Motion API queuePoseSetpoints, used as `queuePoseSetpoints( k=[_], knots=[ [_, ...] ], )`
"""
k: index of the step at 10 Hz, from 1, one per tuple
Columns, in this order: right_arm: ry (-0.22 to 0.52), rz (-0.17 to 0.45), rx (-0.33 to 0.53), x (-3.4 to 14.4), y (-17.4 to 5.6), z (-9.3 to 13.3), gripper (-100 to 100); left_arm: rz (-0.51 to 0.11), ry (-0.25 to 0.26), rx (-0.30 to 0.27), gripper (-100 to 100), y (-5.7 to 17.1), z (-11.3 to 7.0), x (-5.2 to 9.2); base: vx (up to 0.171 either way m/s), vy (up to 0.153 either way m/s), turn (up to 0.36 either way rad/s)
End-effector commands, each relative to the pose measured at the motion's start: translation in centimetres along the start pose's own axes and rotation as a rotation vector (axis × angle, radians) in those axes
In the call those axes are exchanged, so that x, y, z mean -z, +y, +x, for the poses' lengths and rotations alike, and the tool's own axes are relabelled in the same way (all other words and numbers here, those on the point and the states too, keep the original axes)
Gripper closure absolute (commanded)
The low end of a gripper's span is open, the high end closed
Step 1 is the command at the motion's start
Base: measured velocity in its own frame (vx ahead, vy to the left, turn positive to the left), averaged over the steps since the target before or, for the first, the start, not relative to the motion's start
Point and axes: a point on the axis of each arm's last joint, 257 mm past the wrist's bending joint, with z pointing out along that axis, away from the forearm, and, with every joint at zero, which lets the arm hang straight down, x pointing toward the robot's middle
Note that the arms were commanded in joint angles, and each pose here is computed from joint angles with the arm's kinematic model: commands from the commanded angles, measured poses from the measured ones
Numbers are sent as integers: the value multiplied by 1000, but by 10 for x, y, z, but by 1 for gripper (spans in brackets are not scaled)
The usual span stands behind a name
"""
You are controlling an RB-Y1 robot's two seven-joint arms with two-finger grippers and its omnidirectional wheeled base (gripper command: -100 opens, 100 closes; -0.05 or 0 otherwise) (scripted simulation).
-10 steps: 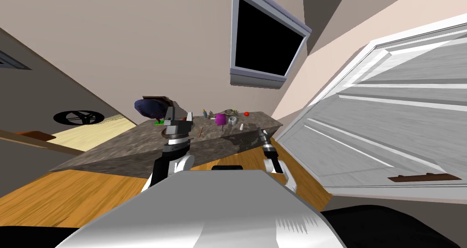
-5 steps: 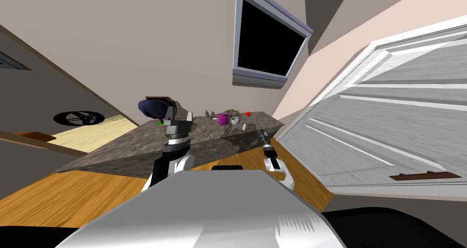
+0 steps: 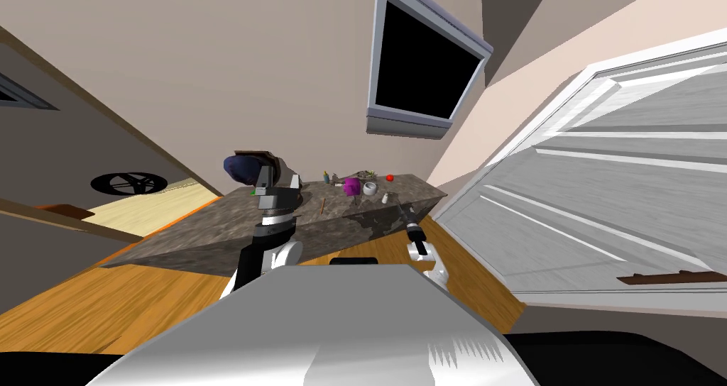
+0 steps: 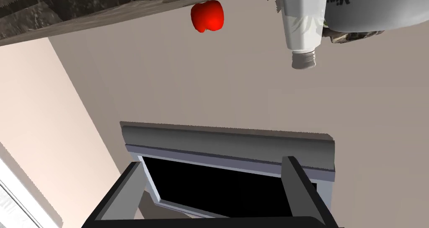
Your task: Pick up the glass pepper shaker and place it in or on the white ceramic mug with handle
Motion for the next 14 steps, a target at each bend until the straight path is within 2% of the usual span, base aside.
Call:
queuePoseSetpoints(
  k=[1, 5, 8, 11, 14],
  knots=[
    [33, 15, 68, -9, -3, 11, -100, 0, 0, 0, 0, 0, 0, 0, 23, 75, 24],
    [90, 25, 192, -31, 4, 35, -100, 0, 0, 0, 0, 0, 0, 0, 32, 53, 20],
    [120, 24, 244, -45, 19, 49, -100, 0, 0, 0, 0, 0, 0, 0, 33, 12, 14],
    [143, 20, 254, -54, 42, 62, -100, 0, 0, 0, 0, 0, 0, 0, 40, -15, 4],
    [159, 18, 224, -59, 70, 73, -100, 0, 0, 0, 0, 0, 0, 0, 61, -51, -8]
  ],
)
